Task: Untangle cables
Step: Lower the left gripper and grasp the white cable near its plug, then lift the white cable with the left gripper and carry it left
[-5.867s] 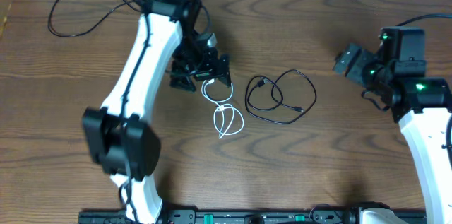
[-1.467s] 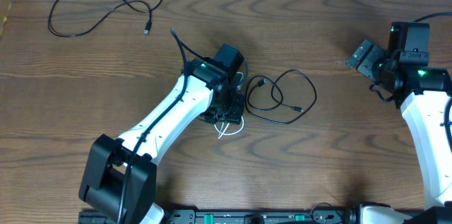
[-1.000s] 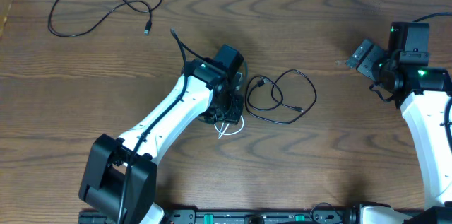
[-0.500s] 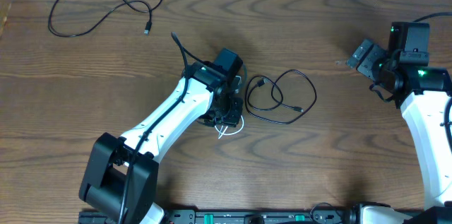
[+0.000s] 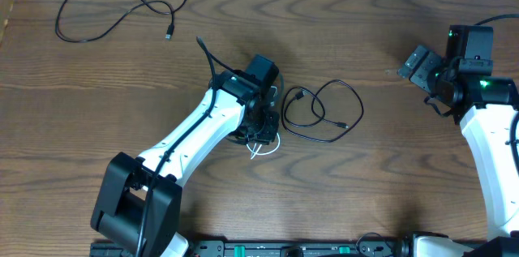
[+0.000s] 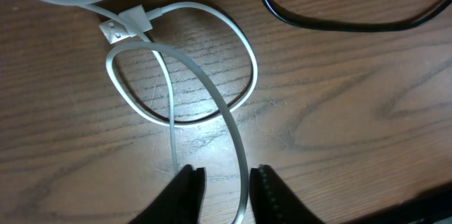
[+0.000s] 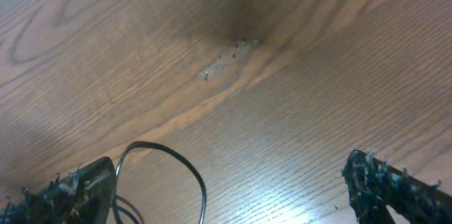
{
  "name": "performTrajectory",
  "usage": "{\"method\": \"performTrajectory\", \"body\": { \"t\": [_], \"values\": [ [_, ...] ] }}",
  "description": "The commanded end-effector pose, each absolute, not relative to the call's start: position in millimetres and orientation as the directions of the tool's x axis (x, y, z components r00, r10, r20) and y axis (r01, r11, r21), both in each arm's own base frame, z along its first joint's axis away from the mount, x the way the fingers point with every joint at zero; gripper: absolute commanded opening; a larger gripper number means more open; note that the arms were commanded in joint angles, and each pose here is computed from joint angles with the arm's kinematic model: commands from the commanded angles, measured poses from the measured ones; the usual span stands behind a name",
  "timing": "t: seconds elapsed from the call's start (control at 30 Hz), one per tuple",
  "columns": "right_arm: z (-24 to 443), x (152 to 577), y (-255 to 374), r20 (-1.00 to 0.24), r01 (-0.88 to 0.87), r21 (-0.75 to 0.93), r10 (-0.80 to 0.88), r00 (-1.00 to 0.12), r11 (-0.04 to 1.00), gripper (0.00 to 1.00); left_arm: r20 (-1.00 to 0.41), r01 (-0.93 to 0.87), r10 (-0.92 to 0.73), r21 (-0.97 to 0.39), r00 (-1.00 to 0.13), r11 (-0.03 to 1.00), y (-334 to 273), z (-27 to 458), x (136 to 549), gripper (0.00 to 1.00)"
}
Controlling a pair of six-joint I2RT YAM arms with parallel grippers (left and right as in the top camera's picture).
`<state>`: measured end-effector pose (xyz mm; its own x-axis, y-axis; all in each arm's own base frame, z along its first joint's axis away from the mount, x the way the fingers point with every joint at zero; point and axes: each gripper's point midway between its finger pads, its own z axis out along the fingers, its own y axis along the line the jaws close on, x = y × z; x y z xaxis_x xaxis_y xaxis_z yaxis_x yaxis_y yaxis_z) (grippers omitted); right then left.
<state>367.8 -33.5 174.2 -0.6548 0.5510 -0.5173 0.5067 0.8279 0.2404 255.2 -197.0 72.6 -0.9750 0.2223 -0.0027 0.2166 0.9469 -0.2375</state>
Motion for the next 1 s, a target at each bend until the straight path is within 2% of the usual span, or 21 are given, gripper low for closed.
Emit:
{"method": "performTrajectory", "body": {
  "t": [0.0,0.07,0.17,0.33,0.47,0.63,0.7,0.83,0.97],
  "values": [
    [175.2,368.2,-36.5,-0.525,0.513,0.229,0.549,-0.651,0.827,0.99,-0.009,0.219,0.223,-0.232,-0.975,0.948,-197.5,74.8,260.6,0.21],
    [175.2,368.2,-36.5,-0.525,0.513,0.229,0.549,-0.651,0.827,0.99,-0.01,0.219,0.223,-0.232,-0.975,0.948,-197.6,74.9,260.6,0.19],
    [175.2,368.2,-36.5,-0.525,0.513,0.229,0.549,-0.651,0.827,0.99,-0.011,0.219,0.223,-0.233,-0.975,0.948,-197.6,75.2,260.9,0.08],
    [175.2,368.2,-36.5,-0.525,0.513,0.229,0.549,-0.651,0.827,0.99,-0.042,0.221,0.217,-0.242,-0.975,0.945,-197.8,88.7,264.8,0.07],
    [175.2,368.2,-36.5,-0.525,0.513,0.229,0.549,-0.651,0.827,0.99,-0.156,0.214,0.176,-0.274,-0.972,0.938,-192.6,126.8,281.1,0.07],
    [175.2,368.2,-36.5,-0.525,0.513,0.229,0.549,-0.651,0.827,0.99,-0.394,0.232,0.094,-0.319,-0.914,0.919,-174.4,206.0,306.6,0.07],
    [175.2,368.2,-36.5,-0.525,0.513,0.229,0.549,-0.651,0.827,0.99,-0.512,0.235,0.032,-0.337,-0.858,0.912,-161.8,249.9,316.0,0.08],
    [175.2,368.2,-36.5,-0.525,0.513,0.229,0.549,-0.651,0.827,0.99,-0.747,0.273,-0.096,-0.355,-0.658,0.894,-136.5,342.5,327.1,0.08],
    [175.2,368.2,-36.5,-0.525,0.513,0.229,0.549,-0.651,0.827,0.99,-0.902,0.339,-0.2,-0.339,-0.384,0.878,-118.7,428.2,326.4,0.08]
  ]
}}
